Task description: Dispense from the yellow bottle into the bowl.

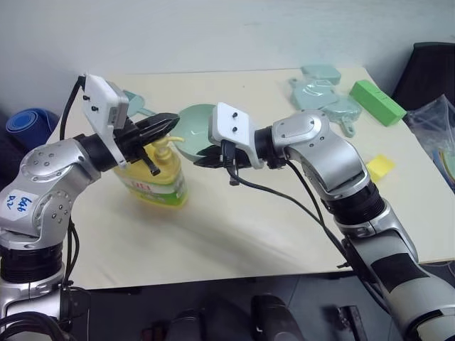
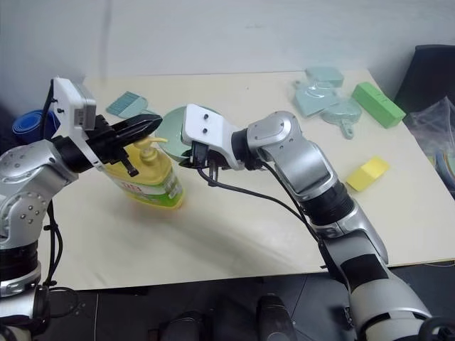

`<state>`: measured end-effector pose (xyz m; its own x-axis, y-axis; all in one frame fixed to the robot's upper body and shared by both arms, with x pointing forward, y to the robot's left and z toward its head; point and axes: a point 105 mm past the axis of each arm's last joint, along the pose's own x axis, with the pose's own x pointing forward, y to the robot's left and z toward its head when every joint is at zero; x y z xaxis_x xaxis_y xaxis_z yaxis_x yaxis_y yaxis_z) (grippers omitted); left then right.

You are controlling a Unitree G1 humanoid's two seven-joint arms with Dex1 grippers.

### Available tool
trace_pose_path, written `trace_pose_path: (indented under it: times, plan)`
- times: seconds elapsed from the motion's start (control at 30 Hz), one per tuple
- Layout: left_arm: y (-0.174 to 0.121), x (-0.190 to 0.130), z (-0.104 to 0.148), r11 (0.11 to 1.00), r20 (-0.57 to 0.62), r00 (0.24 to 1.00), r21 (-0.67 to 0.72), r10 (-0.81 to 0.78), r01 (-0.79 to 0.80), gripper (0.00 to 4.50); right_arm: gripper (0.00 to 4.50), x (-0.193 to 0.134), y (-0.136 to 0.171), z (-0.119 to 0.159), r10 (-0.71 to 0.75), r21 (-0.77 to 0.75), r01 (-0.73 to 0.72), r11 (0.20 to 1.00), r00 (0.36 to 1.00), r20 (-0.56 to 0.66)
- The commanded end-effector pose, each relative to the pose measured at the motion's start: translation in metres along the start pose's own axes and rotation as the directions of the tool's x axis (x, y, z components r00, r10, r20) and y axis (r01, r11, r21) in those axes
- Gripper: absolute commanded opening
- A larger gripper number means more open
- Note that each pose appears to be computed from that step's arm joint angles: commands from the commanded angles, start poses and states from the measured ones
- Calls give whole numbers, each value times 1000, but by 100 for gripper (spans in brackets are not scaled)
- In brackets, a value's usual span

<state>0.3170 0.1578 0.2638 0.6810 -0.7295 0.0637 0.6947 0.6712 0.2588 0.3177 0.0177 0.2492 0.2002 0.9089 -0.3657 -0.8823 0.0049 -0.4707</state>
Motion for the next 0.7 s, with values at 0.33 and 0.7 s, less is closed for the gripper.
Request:
trace_pose_path:
  times: [0.33,0.7]
  plan:
    - [9,0,-71,978,-179,980,-168,90,-120,2,0,-5,-3,18,-22,-32,24,999,998,56]
    - [13,-21,17,993,287,957,-121,42,-7,2,0,-53,-22,-33,-169,60,169,984,986,-11]
